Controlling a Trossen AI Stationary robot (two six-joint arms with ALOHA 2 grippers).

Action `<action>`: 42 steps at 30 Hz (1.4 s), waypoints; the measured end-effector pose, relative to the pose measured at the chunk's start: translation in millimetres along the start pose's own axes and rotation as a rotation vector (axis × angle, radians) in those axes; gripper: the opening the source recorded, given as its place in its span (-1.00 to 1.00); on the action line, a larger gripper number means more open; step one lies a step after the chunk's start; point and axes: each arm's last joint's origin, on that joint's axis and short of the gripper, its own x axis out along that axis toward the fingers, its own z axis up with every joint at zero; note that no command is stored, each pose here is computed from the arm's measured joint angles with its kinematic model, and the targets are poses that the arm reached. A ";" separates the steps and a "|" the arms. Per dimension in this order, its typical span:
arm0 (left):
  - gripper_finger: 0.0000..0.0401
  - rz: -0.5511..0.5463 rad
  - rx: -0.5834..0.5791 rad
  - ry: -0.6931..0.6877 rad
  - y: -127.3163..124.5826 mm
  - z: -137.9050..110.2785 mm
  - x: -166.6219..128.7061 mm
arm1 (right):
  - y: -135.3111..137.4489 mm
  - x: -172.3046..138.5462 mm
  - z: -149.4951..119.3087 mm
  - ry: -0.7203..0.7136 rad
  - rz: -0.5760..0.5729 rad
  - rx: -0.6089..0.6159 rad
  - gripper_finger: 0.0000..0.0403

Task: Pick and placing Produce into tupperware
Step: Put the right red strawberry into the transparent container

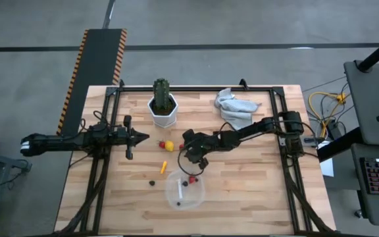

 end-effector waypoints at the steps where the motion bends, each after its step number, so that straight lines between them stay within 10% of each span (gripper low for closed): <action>1: -1.00 0.000 0.000 0.000 0.0 0.0 0.0 | 0.6 0.6 -0.7 0.003 0.004 -0.016 -0.34; 42: -1.00 0.000 0.000 0.000 0.0 0.0 0.0 | -2.2 9.9 -14.1 -0.047 0.075 -0.246 -0.37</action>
